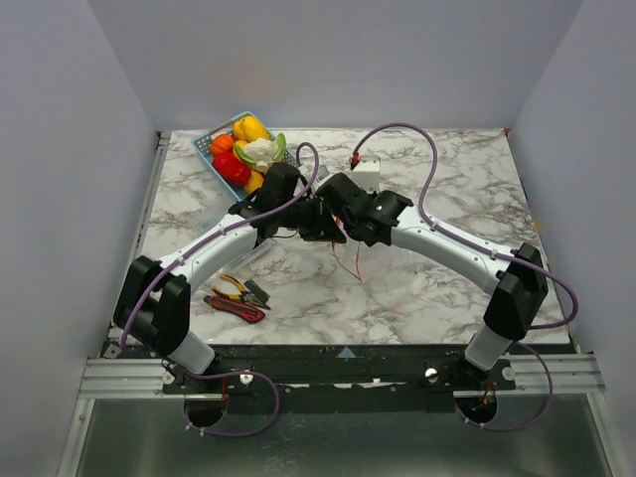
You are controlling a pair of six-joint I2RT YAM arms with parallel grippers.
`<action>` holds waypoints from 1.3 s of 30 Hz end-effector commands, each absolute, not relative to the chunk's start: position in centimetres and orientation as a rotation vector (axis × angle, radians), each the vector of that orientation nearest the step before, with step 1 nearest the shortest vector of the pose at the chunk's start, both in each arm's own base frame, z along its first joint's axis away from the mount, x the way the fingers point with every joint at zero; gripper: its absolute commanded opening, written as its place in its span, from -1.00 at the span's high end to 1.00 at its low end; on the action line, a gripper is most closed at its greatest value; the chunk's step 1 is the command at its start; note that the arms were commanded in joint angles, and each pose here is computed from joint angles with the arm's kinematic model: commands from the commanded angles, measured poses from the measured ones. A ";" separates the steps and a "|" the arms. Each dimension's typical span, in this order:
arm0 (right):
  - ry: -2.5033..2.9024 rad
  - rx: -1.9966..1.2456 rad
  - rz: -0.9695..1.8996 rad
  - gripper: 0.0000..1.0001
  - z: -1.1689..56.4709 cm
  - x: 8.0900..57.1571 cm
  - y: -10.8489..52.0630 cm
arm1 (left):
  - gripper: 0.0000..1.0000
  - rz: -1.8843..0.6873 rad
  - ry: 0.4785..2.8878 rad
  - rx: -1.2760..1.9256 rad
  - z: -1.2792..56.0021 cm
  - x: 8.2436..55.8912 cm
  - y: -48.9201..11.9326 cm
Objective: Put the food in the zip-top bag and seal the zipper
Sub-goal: Adjust the zipper food storage bag at the center of the board.
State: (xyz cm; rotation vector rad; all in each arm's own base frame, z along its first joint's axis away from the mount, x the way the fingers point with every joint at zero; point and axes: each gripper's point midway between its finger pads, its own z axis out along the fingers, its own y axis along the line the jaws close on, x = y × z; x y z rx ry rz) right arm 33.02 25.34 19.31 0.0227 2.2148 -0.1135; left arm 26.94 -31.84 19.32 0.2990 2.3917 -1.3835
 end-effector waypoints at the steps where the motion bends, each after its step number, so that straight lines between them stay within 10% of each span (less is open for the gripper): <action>1: 2.277 0.161 -0.207 0.99 18.8 31.5 23.6 | 1.00 -1.353 2.378 0.276 20.3 28.2 -31.3; 13: 2.094 0.306 -0.215 0.99 22.5 31.8 20.3 | 0.95 -1.315 2.378 0.224 20.1 28.8 -30.5; 30: 2.189 0.161 -0.058 0.99 20.6 30.8 20.5 | -0.74 -1.041 2.043 0.460 25.6 29.3 -27.4; 39: 2.183 0.137 -0.096 0.99 20.8 32.9 18.1 | -0.93 -0.759 2.043 0.208 27.1 27.7 -20.7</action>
